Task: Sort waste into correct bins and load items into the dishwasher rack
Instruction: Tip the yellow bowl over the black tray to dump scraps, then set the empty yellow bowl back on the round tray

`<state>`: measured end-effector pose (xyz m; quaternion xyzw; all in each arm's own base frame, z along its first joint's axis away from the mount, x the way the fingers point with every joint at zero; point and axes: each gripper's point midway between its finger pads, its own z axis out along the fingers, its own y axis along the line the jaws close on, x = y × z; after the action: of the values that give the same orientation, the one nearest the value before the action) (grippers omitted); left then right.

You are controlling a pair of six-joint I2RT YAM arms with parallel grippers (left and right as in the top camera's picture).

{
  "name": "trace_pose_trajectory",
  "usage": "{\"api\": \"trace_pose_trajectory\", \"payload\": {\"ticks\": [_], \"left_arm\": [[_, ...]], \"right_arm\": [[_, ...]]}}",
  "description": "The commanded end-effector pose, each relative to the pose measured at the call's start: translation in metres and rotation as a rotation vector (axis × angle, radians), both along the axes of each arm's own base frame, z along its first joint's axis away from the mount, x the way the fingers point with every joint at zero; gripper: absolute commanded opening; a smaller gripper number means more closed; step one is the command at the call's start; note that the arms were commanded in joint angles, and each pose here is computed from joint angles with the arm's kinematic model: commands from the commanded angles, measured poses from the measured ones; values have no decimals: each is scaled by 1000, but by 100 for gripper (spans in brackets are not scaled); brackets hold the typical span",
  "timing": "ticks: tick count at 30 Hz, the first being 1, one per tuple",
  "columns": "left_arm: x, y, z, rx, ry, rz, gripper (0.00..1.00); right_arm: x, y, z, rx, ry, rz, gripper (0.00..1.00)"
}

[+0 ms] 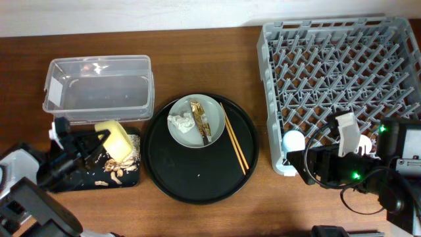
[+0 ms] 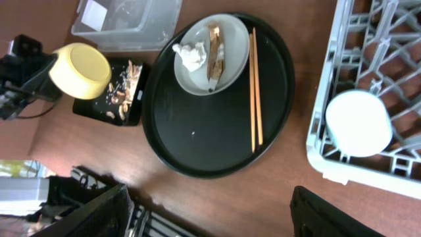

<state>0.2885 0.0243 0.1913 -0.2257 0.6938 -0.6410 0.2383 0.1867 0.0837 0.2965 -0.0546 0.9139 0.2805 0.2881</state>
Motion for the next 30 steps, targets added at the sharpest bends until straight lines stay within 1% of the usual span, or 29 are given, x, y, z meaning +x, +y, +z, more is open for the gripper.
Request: {"api": "trace_pose_trajectory", "payload": {"ticks": [1,2,3,5,6,8,9,10,11,12,13,14,16,17,18,20,22,24,26,28,29,30], "left_arm": [[-11,-3,3,196,-102,-76,0],[-16,-9,4,209,-64,-117,0],[-23,-21,10,251,-53,-186,0],[-28,-39,18,299,-53,-251,0],[-30,-53,17,343,-21,-300,0],[-32,-73,-2,482,125,-379,0],[-35,-87,-19,637,217,-430,0],[-38,-102,-28,731,262,-470,0],[-39,-119,-35,804,276,-511,0],[-38,-134,-46,905,297,-527,0],[-37,-139,-60,1062,344,-487,0],[-41,-149,-69,1179,350,-471,0],[-47,-168,-83,1304,327,-446,0],[-52,-196,-103,1432,250,-432,0],[-53,-203,-108,1459,235,-431,0],[-55,-214,-115,1471,216,-459,0],[-59,-224,-117,1426,217,-488,0],[-61,-222,-123,1438,236,-501,2],[-65,-223,-130,1434,260,-528,21],[-72,-233,-128,1375,272,-574,29],[-66,-232,-116,1378,265,-553,39],[-58,-231,-106,1383,257,-526,43]], "right_arm": [[-2,3,3,9,-9,9,78],[-3,3,3,9,-7,9,79],[-3,3,3,9,-8,9,78],[-2,3,3,9,-8,9,78],[-2,3,3,9,-9,9,78],[-2,3,3,9,-8,8,79],[-2,3,3,9,-8,8,79],[-3,3,3,9,-8,9,79],[-2,3,3,9,-8,9,79],[-2,3,3,9,-8,9,79],[-3,3,3,9,-8,9,79],[-2,3,3,9,-8,8,79],[-3,3,3,9,-8,9,79],[-2,3,3,9,-8,9,79],[-2,3,3,9,-8,9,79],[-3,3,3,9,-8,9,79],[-3,3,3,9,-8,9,79],[-2,3,3,9,-8,9,79],[-3,3,3,9,-8,9,79],[-2,3,3,9,-8,8,79],[-2,3,3,9,-8,8,79],[-2,3,3,8,-8,9,79]]}}
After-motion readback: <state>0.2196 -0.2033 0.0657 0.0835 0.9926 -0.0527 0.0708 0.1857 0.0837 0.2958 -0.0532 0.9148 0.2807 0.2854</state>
